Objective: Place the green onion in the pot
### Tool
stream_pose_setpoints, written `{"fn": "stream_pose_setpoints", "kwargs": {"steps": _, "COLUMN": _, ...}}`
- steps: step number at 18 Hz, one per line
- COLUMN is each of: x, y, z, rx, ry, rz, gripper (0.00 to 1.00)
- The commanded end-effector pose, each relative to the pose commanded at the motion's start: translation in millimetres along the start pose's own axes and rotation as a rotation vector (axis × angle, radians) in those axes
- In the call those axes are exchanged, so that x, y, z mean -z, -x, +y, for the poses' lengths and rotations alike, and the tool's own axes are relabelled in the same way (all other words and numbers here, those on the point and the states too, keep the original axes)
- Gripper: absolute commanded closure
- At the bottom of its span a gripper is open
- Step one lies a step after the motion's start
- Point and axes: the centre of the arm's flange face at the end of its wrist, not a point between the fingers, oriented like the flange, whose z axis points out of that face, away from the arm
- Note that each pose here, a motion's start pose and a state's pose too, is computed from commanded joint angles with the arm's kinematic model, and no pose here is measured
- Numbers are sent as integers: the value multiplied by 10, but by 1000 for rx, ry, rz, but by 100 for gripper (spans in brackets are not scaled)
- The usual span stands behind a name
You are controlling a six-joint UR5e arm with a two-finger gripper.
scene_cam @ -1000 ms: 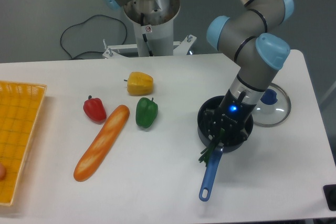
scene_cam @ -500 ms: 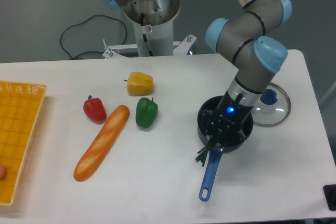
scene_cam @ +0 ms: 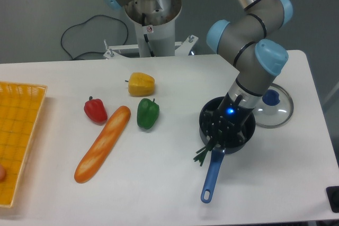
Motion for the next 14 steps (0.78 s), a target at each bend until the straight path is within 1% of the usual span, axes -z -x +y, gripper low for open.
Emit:
{"fn": "stream_pose_setpoints", "kwargs": {"steps": 3, "x": 16, "y": 13, "z": 10, "rx": 0, "ry": 0, "rz": -3, "gripper": 89}}
{"fn": "stream_pose_setpoints", "kwargs": {"steps": 7, "x": -55, "y": -20, "z": 80, "rx": -46, "ry": 5, "rz": 13, "gripper": 89}}
{"fn": "stream_pose_setpoints", "kwargs": {"steps": 14, "x": -102, "y": -7, "z": 110, "rx": -54, "ry": 6, "rz": 20, "gripper": 89}}
